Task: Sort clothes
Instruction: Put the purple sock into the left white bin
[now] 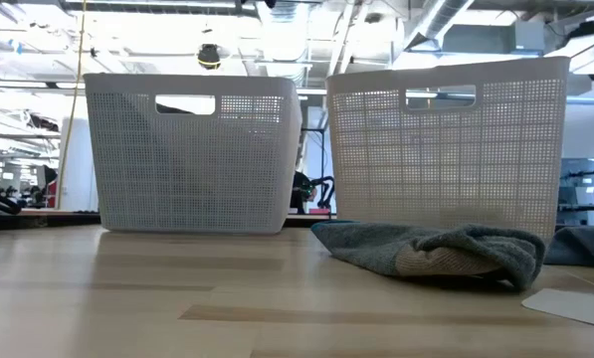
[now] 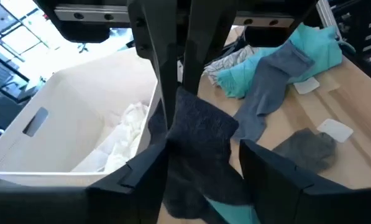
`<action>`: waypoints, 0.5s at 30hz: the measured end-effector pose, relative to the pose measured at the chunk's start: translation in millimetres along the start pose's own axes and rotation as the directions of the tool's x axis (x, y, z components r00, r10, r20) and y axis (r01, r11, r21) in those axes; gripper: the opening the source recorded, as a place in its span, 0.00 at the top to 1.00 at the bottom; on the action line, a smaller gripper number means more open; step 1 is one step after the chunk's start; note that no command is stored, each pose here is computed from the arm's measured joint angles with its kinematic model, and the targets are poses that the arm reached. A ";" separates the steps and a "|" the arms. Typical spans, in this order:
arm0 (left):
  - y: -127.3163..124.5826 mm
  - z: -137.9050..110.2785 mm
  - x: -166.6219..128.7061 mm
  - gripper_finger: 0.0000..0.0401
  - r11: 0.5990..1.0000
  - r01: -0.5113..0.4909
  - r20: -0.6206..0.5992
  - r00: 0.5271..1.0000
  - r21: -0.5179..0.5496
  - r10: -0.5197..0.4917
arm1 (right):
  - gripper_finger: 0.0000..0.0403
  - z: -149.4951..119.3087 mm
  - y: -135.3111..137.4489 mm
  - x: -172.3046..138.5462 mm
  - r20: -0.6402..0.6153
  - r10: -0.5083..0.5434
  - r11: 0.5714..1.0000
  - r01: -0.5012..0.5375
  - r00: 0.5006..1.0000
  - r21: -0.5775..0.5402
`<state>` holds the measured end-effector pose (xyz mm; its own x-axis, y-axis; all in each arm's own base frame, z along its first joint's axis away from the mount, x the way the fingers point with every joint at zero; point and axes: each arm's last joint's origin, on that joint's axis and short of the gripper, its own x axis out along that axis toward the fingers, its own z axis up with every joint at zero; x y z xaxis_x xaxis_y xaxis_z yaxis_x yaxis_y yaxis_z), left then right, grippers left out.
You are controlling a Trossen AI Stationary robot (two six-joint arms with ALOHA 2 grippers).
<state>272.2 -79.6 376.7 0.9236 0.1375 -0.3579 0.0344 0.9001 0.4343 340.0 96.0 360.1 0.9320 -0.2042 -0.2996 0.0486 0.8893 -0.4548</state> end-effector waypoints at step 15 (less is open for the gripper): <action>-2.4 -4.4 1.5 0.99 0.993 0.016 -0.043 0.999 0.120 -0.011 | 0.92 -4.7 3.6 -1.2 -0.047 0.022 1.000 -0.021 0.999 0.007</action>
<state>271.8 -79.7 371.6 0.9058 0.1456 -0.3980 0.0947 0.8458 0.5250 337.4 97.5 354.9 0.9147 -0.2040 -0.3488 0.0310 0.8961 -0.4428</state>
